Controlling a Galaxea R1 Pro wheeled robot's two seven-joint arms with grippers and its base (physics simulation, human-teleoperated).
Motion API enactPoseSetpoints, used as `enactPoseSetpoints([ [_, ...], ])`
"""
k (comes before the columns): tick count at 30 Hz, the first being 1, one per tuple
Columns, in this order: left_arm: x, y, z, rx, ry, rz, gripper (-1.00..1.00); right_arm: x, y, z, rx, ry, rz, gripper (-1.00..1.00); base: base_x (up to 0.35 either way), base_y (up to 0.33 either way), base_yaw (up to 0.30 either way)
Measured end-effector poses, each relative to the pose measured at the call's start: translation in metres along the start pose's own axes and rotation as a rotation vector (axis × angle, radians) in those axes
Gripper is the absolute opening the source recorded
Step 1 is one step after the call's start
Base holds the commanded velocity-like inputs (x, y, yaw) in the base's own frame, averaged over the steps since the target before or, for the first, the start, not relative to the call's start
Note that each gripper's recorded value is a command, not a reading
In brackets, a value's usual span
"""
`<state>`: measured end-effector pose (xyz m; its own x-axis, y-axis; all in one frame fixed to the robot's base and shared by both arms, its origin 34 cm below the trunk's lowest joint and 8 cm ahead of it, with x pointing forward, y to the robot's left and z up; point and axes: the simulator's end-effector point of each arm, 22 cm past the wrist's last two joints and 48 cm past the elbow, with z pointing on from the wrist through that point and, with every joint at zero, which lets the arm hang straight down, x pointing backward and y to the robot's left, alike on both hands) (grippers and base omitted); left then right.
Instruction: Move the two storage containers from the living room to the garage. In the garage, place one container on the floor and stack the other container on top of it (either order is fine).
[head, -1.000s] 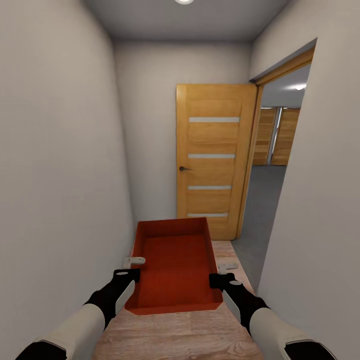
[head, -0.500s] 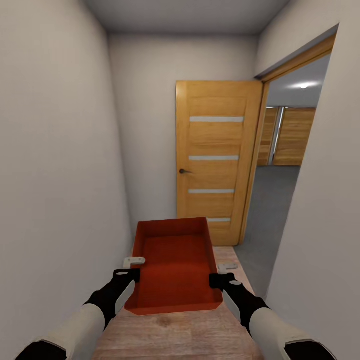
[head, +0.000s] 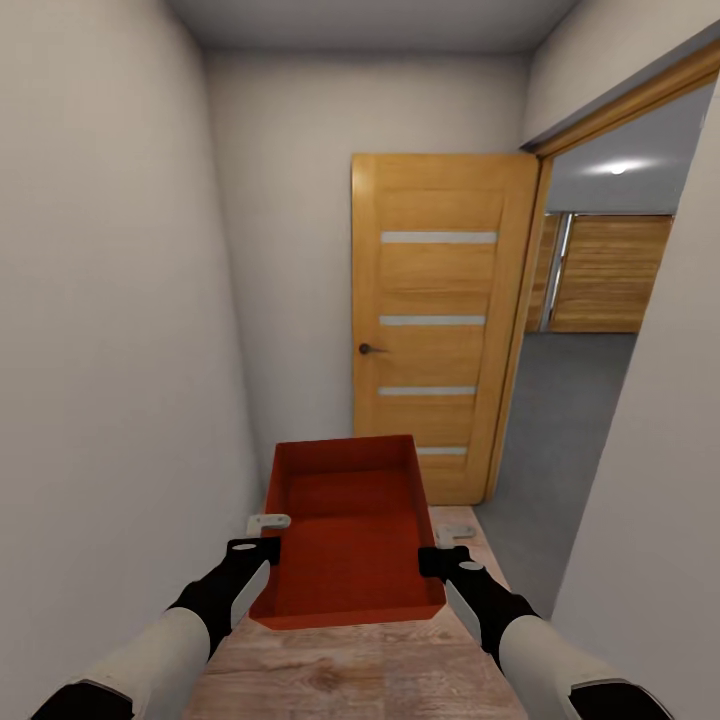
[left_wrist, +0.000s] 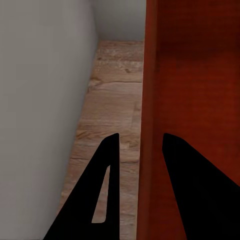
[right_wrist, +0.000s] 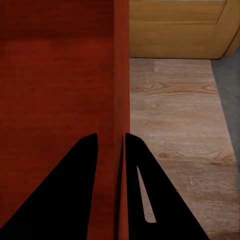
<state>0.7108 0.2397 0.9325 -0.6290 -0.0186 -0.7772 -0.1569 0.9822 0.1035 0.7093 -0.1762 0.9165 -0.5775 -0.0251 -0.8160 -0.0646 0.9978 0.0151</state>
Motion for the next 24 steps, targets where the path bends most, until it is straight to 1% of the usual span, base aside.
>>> enactPoseSetpoints([
  [24, -0.0001, 0.0001, -0.0001, -0.001, 0.0, 0.0, -1.0, 0.0001, 0.0001, 0.0, 0.0, 0.0, 0.0, -1.0, 0.32, 0.0, 0.0],
])
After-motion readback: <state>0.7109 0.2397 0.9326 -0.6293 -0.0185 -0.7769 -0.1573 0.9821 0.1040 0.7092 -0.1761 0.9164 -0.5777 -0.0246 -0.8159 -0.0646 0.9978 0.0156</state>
